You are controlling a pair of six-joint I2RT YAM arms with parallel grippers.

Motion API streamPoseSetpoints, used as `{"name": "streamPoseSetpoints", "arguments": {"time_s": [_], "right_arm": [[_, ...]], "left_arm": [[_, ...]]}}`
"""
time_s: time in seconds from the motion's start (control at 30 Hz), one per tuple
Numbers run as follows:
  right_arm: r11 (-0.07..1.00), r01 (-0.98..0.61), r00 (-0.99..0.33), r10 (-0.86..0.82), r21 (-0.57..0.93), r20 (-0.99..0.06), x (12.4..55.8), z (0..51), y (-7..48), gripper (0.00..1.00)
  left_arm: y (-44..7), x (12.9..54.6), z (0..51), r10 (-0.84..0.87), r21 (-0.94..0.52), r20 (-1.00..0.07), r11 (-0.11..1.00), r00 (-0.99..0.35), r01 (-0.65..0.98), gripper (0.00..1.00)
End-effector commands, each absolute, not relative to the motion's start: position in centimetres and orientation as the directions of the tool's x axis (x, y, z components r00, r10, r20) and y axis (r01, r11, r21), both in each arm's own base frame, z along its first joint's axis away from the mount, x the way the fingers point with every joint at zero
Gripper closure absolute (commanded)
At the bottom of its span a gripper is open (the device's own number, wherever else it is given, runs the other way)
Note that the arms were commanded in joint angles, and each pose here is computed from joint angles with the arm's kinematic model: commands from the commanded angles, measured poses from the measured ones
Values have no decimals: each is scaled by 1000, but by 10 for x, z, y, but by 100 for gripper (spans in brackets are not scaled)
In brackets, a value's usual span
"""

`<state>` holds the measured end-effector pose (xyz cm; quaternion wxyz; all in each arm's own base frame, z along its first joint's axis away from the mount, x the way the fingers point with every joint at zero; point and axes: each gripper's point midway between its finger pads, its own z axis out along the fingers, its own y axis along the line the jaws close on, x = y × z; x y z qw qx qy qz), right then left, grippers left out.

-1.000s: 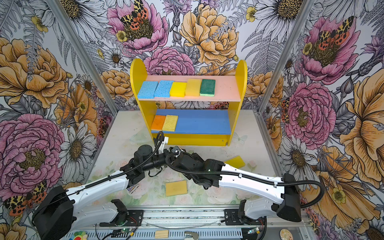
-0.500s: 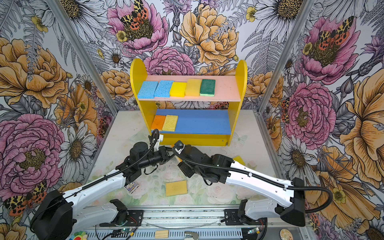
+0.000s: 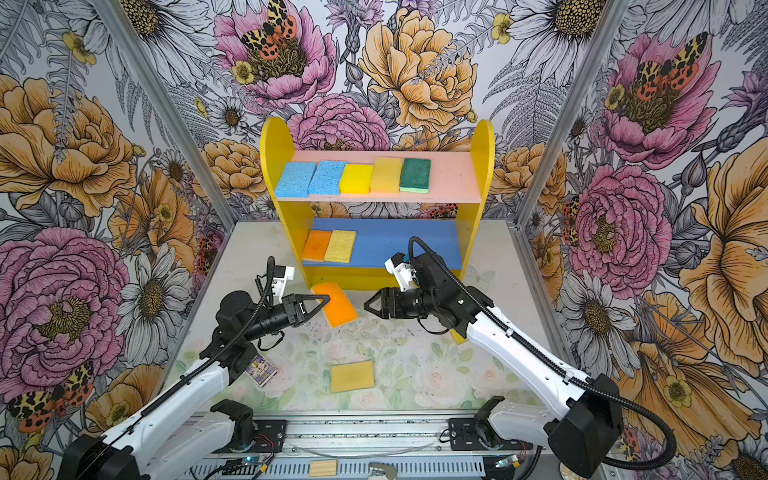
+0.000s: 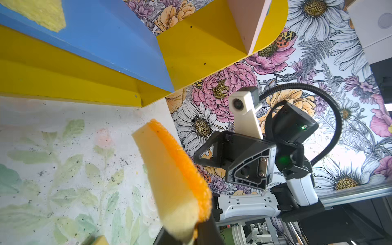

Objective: Place and organize the cleaning sponges onto the shelf
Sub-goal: 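Carry the sponge onto the blue shelf with the right gripper while left withdraws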

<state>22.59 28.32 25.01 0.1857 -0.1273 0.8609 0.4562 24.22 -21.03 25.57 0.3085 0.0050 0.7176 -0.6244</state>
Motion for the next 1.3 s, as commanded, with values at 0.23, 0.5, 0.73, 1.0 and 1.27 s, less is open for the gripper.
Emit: {"name": "streamPoseSetpoints", "arguments": {"time_s": [0.23,0.5,0.73,1.0,1.27], "right_arm": [[378,-413,-901,-36,829,-433,224,271,311,45],[356,-425,-901,-73,832,-429,216,266,325,53],[325,-437,-897,-89,839,-433,210,270,336,66],[308,-441,-896,-90,843,-435,208,271,341,90],[332,-435,-893,-42,837,-447,217,272,337,100]], "left_arm": [[-211,230,277,-360,-871,-487,144,-796,469,91],[-211,230,280,-369,-872,-485,135,-793,471,91],[-210,230,280,-375,-873,-483,135,-791,470,91],[-210,229,280,-378,-874,-482,135,-791,468,89],[-207,230,281,-380,-871,-486,140,-787,470,55]]}}
